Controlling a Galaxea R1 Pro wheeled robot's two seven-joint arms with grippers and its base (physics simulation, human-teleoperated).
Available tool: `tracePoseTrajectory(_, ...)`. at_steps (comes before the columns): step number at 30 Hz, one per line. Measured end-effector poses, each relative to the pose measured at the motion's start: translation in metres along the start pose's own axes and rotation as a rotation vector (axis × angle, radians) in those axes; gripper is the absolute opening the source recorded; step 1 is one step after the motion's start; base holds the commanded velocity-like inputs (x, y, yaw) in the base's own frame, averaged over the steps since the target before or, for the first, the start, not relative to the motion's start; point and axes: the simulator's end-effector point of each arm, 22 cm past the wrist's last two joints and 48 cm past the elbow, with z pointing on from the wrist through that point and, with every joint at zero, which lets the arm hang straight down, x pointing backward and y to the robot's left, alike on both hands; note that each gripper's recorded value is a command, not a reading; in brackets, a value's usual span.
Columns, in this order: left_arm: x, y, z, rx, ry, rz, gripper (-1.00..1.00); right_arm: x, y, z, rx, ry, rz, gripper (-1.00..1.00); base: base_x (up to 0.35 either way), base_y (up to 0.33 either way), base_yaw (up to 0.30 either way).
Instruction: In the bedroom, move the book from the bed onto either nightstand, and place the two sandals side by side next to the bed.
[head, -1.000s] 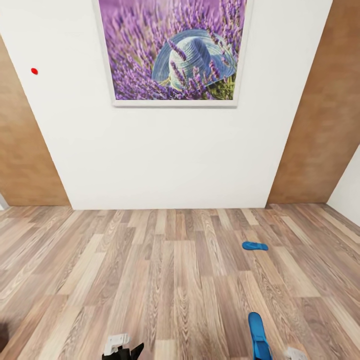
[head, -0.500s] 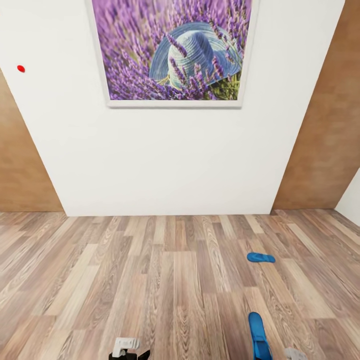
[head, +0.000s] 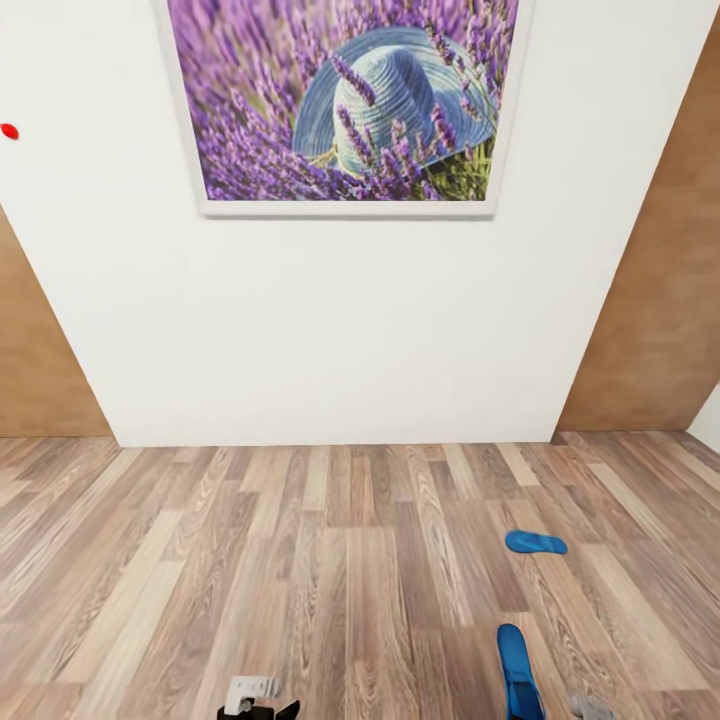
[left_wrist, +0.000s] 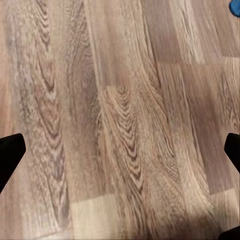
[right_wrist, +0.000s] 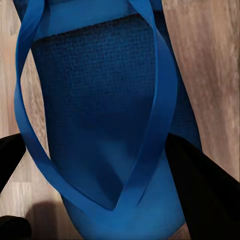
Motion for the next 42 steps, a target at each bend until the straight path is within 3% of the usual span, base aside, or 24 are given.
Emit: tracePoseTrajectory(42,0.0001,-0.0016,0.0,0.007,0.0,-0.004,1.0,0.0002,0.0011,0.0004,-0.003,0.0,0.0,-1.0,0.329,0.0,0.0)
